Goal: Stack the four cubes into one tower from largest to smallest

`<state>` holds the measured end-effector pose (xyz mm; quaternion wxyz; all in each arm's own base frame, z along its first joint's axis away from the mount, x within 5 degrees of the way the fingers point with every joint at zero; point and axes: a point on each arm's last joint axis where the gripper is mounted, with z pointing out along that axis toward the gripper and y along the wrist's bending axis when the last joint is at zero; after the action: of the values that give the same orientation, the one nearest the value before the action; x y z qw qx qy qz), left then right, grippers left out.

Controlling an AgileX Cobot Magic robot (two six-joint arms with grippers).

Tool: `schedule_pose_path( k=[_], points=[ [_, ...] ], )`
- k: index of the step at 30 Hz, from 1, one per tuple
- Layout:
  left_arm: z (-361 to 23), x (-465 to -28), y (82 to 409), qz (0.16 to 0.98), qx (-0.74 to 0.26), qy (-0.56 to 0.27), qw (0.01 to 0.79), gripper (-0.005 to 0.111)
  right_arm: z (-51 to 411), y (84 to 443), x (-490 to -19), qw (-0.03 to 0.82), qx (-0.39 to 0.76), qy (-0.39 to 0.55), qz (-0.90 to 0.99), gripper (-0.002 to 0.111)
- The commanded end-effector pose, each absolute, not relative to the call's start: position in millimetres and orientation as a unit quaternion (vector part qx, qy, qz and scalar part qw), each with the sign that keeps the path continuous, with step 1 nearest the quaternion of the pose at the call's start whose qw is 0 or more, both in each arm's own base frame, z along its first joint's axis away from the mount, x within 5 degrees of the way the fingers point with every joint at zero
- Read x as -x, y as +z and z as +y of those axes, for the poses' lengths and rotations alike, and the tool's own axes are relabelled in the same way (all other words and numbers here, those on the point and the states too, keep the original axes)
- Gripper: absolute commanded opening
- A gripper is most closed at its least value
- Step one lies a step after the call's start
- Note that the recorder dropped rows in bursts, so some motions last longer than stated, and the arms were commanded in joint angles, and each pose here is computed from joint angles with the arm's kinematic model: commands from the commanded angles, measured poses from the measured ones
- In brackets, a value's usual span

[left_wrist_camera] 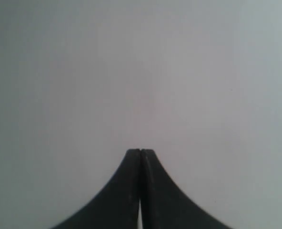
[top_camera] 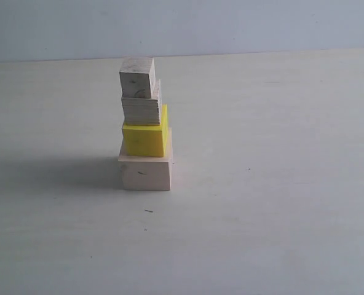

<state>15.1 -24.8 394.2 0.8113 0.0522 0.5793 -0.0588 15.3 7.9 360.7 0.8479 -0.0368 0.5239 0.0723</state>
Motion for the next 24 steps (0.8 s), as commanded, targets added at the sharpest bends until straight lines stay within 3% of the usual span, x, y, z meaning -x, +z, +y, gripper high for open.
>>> schedule_pose_path(
  k=[1, 8, 13, 16, 19, 24],
  points=[
    [-25.9, -17.2, 390.9, 0.59, -0.048, -0.046, 0.804, 0.0, 7.9, 359.5, -15.4, 0.847, 0.036, 0.072, 0.525, 0.0],
    [-28.0, -19.6, 386.8, 0.609, -0.069, -0.04, 0.789, 0.0, 7.9, 359.5, -15.4, 0.847, 0.036, 0.072, 0.525, 0.0],
    [-22.0, -22.5, 370.3, 0.68, -0.04, -0.023, 0.732, 0.0, 7.9, 359.5, -15.4, 0.847, 0.036, 0.072, 0.525, 0.0],
    [-11.1, -26.4, 355.2, 0.697, 0.034, -0.019, 0.716, 0.0, 7.9, 359.5, -15.4, 0.847, 0.036, 0.072, 0.525, 0.0],
    [-5.2, -27.5, 334.0, 0.695, 0.039, 0.021, 0.718, 0.0, 7.9, 359.5, -15.4, 0.847, 0.036, 0.072, 0.525, 0.0],
    [-3.7, -30.8, 297.9, 0.715, 0.054, 0.012, 0.697, 0.0, 7.9, 359.5, -15.4, 0.847, 0.036, 0.072, 0.525, 0.0]
  ],
)
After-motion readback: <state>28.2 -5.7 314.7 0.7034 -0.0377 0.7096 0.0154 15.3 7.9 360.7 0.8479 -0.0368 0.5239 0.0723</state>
